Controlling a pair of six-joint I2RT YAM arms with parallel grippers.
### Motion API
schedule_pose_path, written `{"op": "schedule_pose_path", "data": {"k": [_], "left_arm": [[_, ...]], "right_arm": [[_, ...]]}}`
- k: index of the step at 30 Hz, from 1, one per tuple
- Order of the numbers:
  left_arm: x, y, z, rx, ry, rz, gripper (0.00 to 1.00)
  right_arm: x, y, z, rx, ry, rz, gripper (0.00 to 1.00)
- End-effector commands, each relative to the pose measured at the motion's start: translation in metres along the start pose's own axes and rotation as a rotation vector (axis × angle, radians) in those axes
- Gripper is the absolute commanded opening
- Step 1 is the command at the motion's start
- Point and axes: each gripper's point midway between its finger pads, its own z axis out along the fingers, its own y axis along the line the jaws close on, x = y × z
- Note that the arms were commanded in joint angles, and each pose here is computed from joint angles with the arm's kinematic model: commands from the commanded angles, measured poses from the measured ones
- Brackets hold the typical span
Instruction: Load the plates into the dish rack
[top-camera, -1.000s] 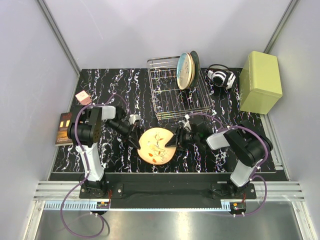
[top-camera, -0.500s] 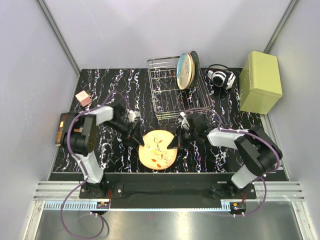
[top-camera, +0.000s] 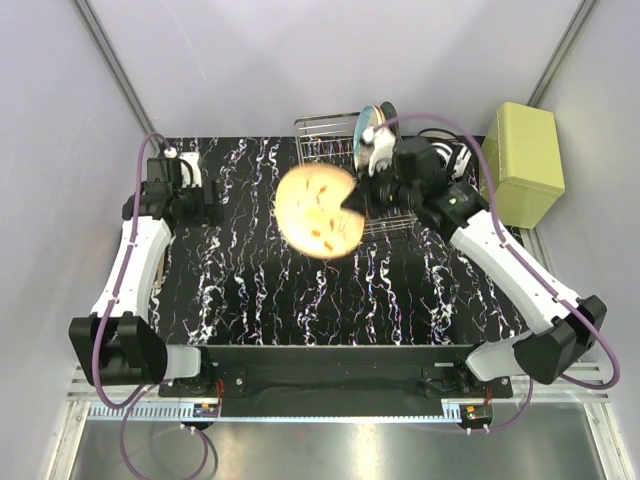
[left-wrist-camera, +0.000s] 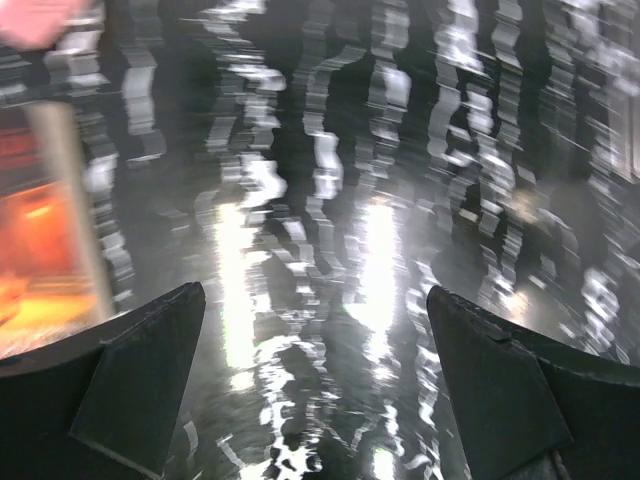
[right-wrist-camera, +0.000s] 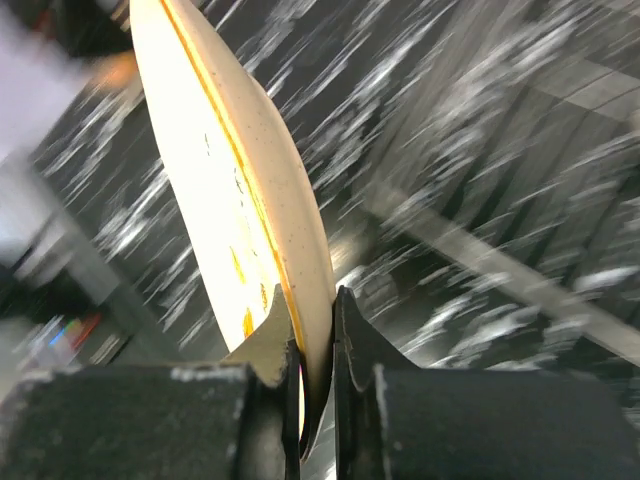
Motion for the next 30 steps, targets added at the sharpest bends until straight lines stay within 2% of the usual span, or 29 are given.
{"op": "schedule_pose_path", "data": {"k": [1, 2, 8, 11, 15, 19, 24, 30], "left_arm": [[-0.015, 0.042, -0.014, -0.272, -0.073, -0.057, 0.99], [-0.015, 0.041, -0.016, -0.264, -0.078, -0.060, 0.99], [-0.010, 0.024, -0.019, -0.183, -0.092, -0.082, 0.99], [-0.006, 0.026, -0.021, -0.190, -0.104, -0.084, 0.99], [0.002, 0.025, -0.021, -0.185, -0.113, -0.083, 0.99], [0.007, 0.029, -0.021, -0.205, -0.116, -0.079, 0.99], [0.011, 0.029, -0.017, -0.204, -0.105, -0.086, 0.99], [0.017, 0.028, -0.010, -0.195, -0.086, -0.093, 0.99]], "right_arm": [[-0.138, -0.050, -0.041, 0.406, -0.420, -0.172, 0.00], [-0.149, -0.074, -0.043, 0.538, -0.459, -0.153, 0.00], [-0.223, -0.082, -0.048, 0.652, -0.640, -0.171, 0.00], [-0.246, -0.101, -0.061, 0.812, -0.745, -0.133, 0.00], [-0.265, -0.113, -0.061, 0.902, -0.846, -0.164, 0.00], [-0.261, -0.147, -0.045, 1.084, -0.821, -0.181, 0.00], [-0.258, -0.165, -0.027, 1.127, -0.834, -0.098, 0.00], [-0.242, -0.179, 0.010, 1.095, -0.779, -0.020, 0.00]]}}
